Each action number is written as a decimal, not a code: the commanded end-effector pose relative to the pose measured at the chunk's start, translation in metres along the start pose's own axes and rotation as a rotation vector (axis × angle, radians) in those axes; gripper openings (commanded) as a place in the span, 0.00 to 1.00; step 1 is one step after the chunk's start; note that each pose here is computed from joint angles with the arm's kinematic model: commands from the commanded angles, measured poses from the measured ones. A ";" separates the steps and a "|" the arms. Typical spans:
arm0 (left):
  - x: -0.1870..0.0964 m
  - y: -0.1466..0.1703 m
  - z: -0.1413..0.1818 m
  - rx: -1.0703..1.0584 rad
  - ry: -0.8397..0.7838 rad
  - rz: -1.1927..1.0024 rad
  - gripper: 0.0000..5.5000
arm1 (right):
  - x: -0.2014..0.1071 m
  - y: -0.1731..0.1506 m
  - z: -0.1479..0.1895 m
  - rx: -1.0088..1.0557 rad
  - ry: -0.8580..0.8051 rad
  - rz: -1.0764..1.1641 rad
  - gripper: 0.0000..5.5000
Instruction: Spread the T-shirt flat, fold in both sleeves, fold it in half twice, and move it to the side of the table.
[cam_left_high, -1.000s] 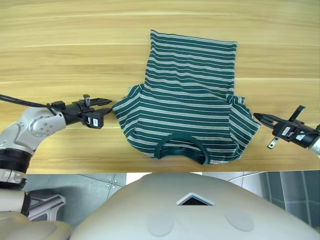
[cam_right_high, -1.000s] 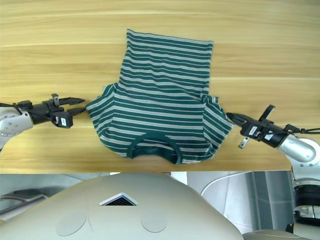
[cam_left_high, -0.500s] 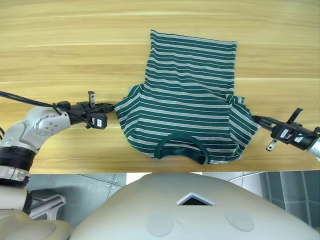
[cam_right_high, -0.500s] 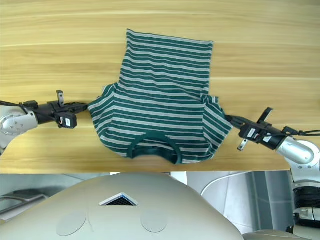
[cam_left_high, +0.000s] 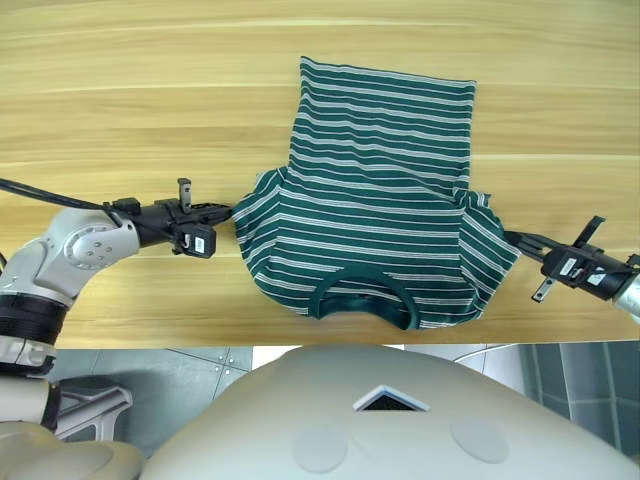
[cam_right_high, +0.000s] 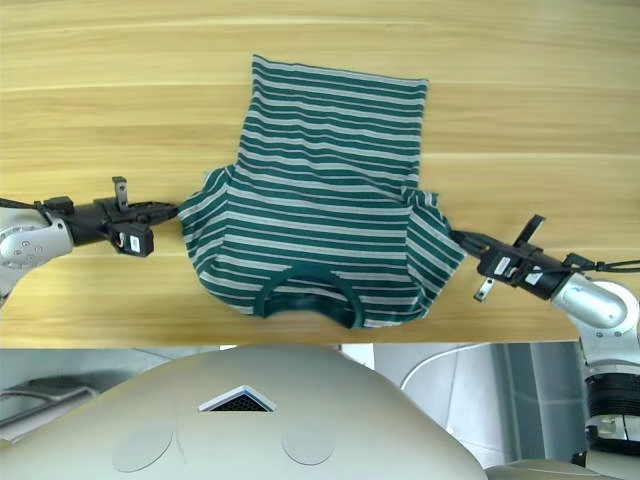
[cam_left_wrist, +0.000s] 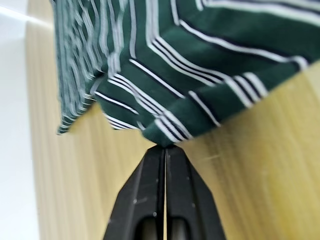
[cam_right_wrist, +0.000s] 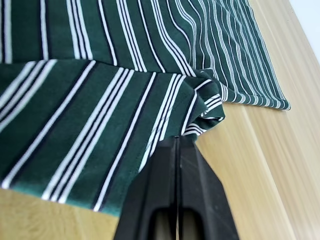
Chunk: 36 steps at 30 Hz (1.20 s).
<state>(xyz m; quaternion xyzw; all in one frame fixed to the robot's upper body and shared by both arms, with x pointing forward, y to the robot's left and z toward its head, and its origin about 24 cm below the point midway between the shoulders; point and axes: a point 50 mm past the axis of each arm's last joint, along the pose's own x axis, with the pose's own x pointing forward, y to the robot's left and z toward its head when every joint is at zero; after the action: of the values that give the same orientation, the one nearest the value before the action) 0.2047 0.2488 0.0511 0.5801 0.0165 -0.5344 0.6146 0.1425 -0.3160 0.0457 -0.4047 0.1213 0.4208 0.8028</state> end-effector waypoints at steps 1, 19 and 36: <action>-0.004 0.008 0.000 0.033 0.005 0.006 0.00 | 0.003 0.000 0.001 -0.008 -0.010 -0.004 0.00; 0.015 0.021 0.020 0.076 -0.139 0.091 0.00 | 0.009 -0.002 0.003 -0.013 -0.026 -0.005 0.00; 0.057 0.044 0.041 0.117 -0.244 0.128 0.00 | 0.014 0.000 0.005 -0.018 -0.044 0.005 0.00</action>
<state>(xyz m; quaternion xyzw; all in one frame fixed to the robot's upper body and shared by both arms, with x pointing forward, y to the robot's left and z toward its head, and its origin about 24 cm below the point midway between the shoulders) 0.2284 0.1778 0.0597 0.5419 -0.1265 -0.5558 0.6176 0.1480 -0.3058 0.0399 -0.3998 0.1095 0.4320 0.8010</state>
